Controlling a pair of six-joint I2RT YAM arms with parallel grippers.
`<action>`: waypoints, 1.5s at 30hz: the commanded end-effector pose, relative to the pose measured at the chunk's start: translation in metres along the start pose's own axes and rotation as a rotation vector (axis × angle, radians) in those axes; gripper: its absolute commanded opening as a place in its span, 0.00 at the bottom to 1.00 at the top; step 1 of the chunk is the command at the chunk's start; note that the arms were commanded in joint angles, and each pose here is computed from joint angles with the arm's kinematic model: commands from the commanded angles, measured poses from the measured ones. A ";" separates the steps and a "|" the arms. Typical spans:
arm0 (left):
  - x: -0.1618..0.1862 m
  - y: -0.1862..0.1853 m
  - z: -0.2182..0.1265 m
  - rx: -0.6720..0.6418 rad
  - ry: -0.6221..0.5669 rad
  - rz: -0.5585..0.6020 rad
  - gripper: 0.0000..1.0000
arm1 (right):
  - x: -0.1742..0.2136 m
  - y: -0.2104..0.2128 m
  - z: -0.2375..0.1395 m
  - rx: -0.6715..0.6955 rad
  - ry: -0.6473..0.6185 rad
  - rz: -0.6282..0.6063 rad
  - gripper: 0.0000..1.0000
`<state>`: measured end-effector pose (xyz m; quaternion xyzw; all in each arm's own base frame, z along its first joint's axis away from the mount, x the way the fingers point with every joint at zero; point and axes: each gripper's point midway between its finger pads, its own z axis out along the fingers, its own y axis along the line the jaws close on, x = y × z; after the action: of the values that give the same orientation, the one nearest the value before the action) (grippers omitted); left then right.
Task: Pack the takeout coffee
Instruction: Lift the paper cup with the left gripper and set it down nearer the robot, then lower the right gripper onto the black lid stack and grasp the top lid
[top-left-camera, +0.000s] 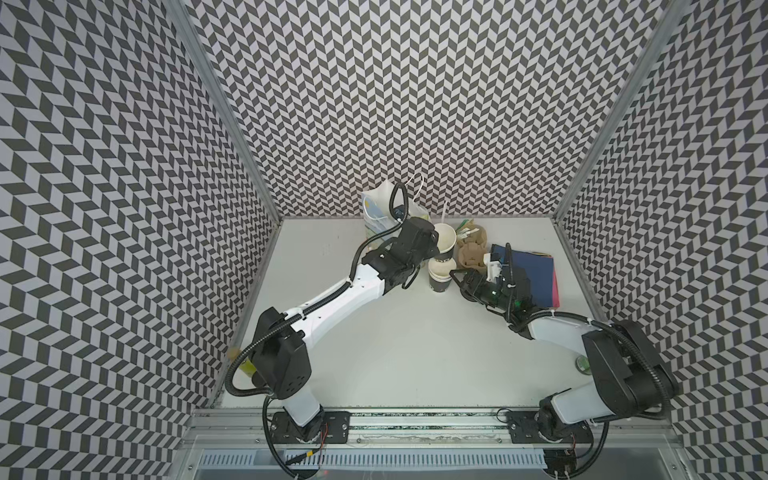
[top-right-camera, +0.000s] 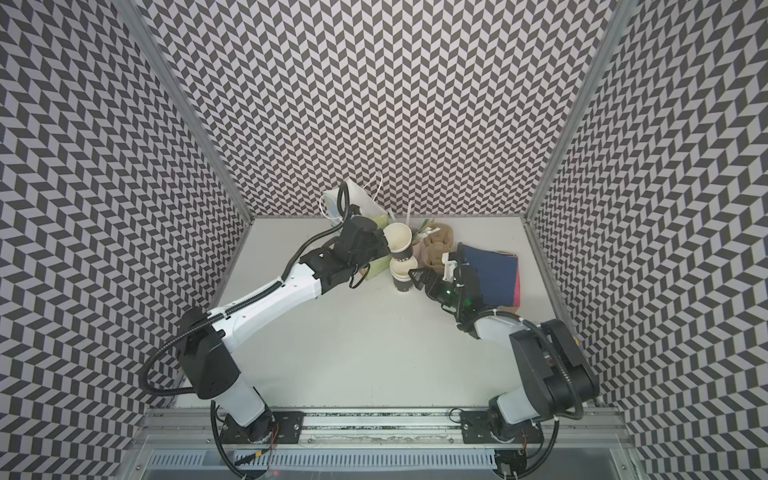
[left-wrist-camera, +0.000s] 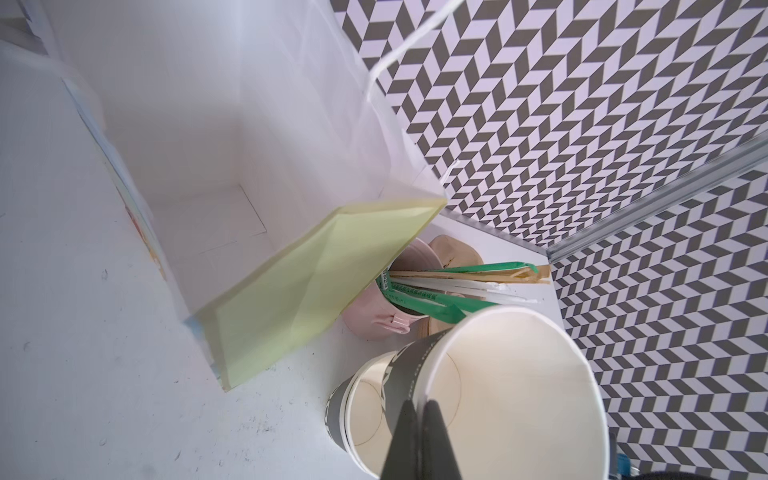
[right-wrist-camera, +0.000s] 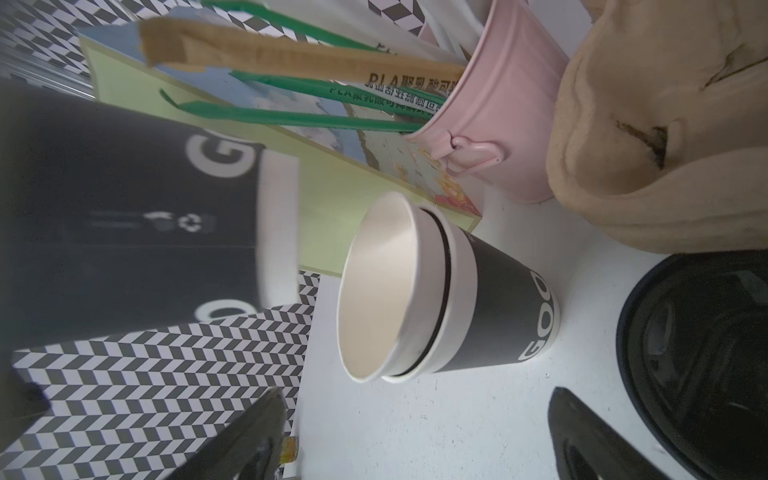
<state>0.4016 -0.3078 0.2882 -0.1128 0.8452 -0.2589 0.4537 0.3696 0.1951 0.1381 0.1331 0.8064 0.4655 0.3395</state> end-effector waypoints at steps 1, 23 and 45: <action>-0.007 -0.001 -0.019 -0.015 -0.022 0.018 0.00 | -0.024 0.021 -0.011 0.007 -0.075 -0.061 0.96; 0.128 0.061 -0.117 -0.079 0.157 0.231 0.00 | -0.050 -0.058 -0.039 0.753 0.007 -0.281 0.91; 0.204 0.106 -0.101 -0.098 0.278 0.218 0.00 | -0.035 -0.078 -0.001 0.857 0.100 -0.362 0.87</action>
<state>0.2072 -0.2666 0.1288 0.0079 0.9247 -0.1631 0.3438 0.3944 0.1281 0.0836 0.1015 0.9541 0.0330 0.2800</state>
